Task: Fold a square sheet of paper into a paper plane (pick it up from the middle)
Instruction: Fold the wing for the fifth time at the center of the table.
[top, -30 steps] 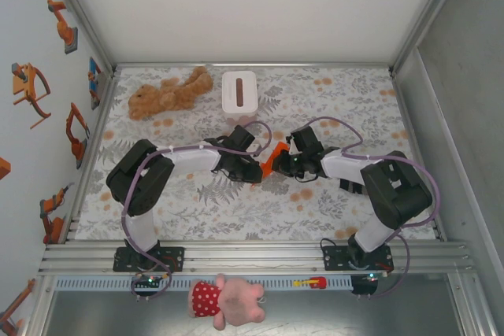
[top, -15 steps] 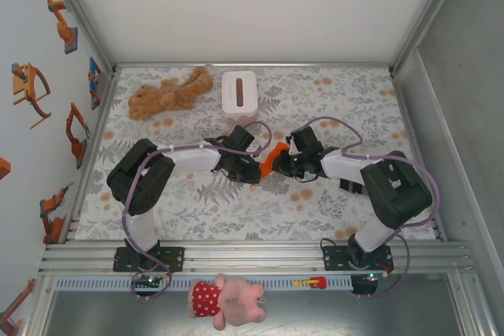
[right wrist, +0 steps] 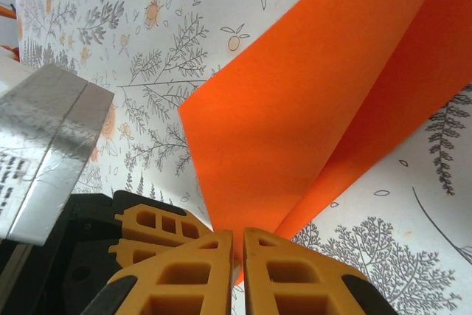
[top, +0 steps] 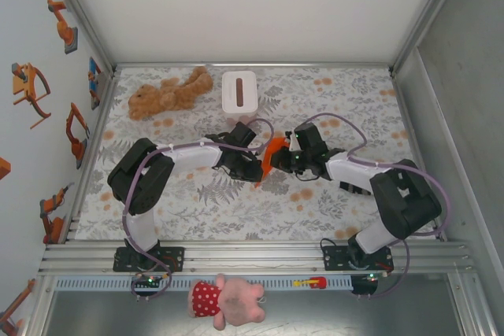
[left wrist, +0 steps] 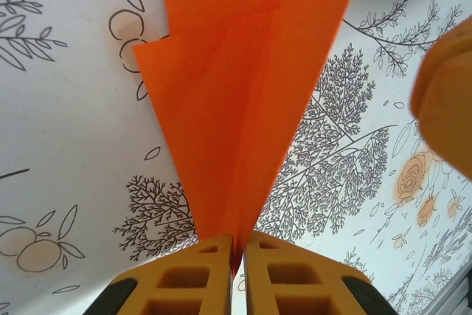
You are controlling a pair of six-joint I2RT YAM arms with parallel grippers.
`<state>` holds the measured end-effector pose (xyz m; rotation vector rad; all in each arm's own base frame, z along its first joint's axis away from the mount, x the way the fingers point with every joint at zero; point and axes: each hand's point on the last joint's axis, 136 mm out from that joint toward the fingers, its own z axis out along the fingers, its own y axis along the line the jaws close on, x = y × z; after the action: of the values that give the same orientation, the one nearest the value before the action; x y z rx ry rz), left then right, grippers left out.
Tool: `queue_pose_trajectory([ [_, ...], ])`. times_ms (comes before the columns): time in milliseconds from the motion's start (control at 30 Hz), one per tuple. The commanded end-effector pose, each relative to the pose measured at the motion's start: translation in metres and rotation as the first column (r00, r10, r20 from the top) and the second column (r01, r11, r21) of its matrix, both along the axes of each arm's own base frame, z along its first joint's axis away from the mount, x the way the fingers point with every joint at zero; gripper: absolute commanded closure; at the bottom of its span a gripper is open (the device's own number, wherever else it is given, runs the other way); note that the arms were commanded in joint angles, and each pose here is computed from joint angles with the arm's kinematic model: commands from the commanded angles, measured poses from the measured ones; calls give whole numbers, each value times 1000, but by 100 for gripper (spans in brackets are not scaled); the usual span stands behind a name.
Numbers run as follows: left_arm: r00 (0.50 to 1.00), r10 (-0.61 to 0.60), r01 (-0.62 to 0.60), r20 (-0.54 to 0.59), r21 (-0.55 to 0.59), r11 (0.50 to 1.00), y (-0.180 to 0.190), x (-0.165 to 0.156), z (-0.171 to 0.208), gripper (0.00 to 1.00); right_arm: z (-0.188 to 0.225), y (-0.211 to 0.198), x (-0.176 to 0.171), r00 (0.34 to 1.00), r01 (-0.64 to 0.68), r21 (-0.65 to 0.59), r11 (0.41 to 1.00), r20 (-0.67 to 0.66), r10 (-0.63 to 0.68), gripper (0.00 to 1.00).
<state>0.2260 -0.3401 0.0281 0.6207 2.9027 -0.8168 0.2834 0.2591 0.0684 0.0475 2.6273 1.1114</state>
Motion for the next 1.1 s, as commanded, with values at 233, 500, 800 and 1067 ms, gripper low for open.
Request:
queue_pose_trajectory([
  [233, 1000, -22, 23, -22, 12, 1000, 2, -1, -4, 87, 12, 18, 23, 998, -32, 52, 998, 53, 30, 88],
  [500, 1000, -19, 19, 11, -4, 1000, 0, 3, 3, 83, 2, 17, 29, 999, -12, 26, 1000, 44, 11, 88],
  [800, 999, -4, 5, 42, -16, 1000, 3, 4, 3, 78, -17, 11, 32, 1000, 16, -24, 1000, 5, -16, 88],
  [1067, 999, 2, -2, 48, -1, 1000, 6, 5, -4, 75, -24, 9, 33, 1000, 22, -41, 999, -13, -23, 88],
])
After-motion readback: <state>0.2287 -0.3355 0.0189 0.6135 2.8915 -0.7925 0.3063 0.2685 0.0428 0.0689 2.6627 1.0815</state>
